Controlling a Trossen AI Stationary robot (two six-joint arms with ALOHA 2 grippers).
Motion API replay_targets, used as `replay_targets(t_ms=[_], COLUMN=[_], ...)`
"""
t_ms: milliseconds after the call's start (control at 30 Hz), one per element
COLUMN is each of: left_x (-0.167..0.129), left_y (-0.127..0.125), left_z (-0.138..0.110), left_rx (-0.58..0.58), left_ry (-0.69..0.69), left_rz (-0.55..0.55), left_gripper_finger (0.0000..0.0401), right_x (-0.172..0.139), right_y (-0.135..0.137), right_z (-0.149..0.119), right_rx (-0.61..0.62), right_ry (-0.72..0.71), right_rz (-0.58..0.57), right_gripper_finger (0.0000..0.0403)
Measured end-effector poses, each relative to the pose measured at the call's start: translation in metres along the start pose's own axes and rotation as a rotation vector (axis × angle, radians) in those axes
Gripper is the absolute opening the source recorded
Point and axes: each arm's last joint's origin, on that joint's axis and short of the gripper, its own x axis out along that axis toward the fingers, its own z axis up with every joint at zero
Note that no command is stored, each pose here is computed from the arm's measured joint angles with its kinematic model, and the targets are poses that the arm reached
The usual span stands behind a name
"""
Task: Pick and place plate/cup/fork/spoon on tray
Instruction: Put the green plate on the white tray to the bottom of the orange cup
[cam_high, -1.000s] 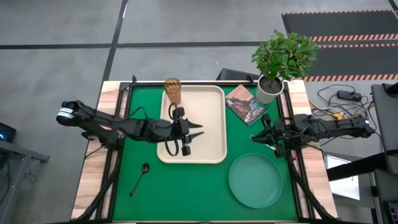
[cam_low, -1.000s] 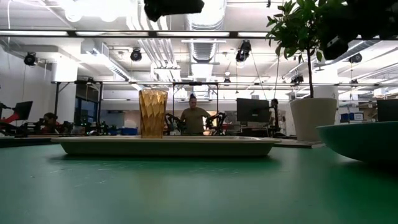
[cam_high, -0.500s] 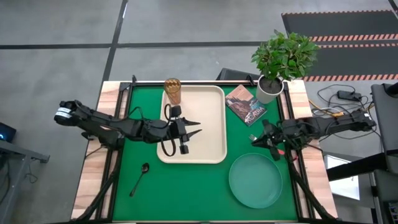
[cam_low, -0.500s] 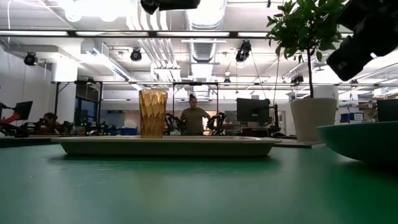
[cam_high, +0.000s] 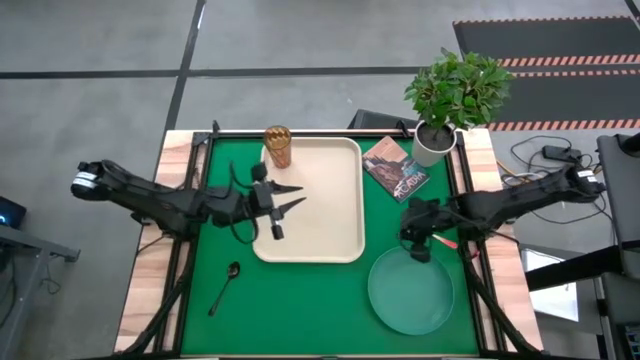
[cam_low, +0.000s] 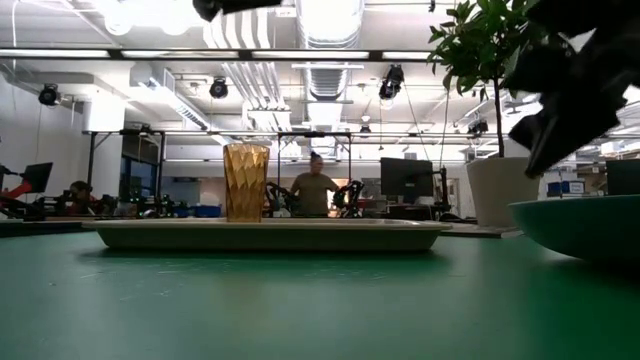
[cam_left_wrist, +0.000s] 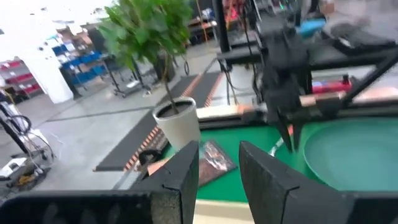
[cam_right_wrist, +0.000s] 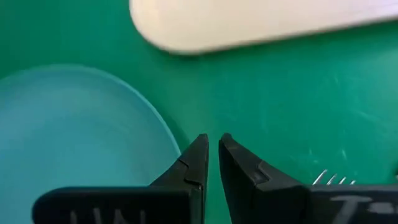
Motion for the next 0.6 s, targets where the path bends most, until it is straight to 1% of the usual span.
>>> replay_targets(t_ms=[133, 200, 300, 400, 500, 600], left_x=[-0.010, -0.014, -0.018, -0.021, -0.023, -0.023], left_y=[0.005, 0.006, 0.007, 0.009, 0.010, 0.011], left_z=[0.001, -0.004, -0.010, -0.010, -0.010, -0.010], left_rx=[-0.009, -0.010, -0.010, -0.024, -0.036, -0.037], left_ry=[-0.023, -0.016, -0.015, -0.024, -0.025, -0.028], left_rz=[0.003, 0.000, -0.001, 0.001, 0.001, 0.001], left_gripper_finger=[0.0096, 0.0096, 0.0096, 0.0096, 0.0096, 0.0096], right_x=[0.007, 0.011, 0.011, 0.015, 0.018, 0.022], right_y=[0.004, 0.006, 0.011, 0.012, 0.014, 0.015], right_z=[0.012, 0.013, 0.024, 0.028, 0.032, 0.033], right_rx=[-0.017, -0.024, -0.028, -0.027, -0.019, -0.014], right_ry=[0.024, 0.071, 0.068, 0.101, 0.119, 0.137], right_rz=[0.022, 0.036, 0.053, 0.047, 0.054, 0.057], right_gripper_finger=[0.0027, 0.0027, 0.0027, 0.0028, 0.0038, 0.0059])
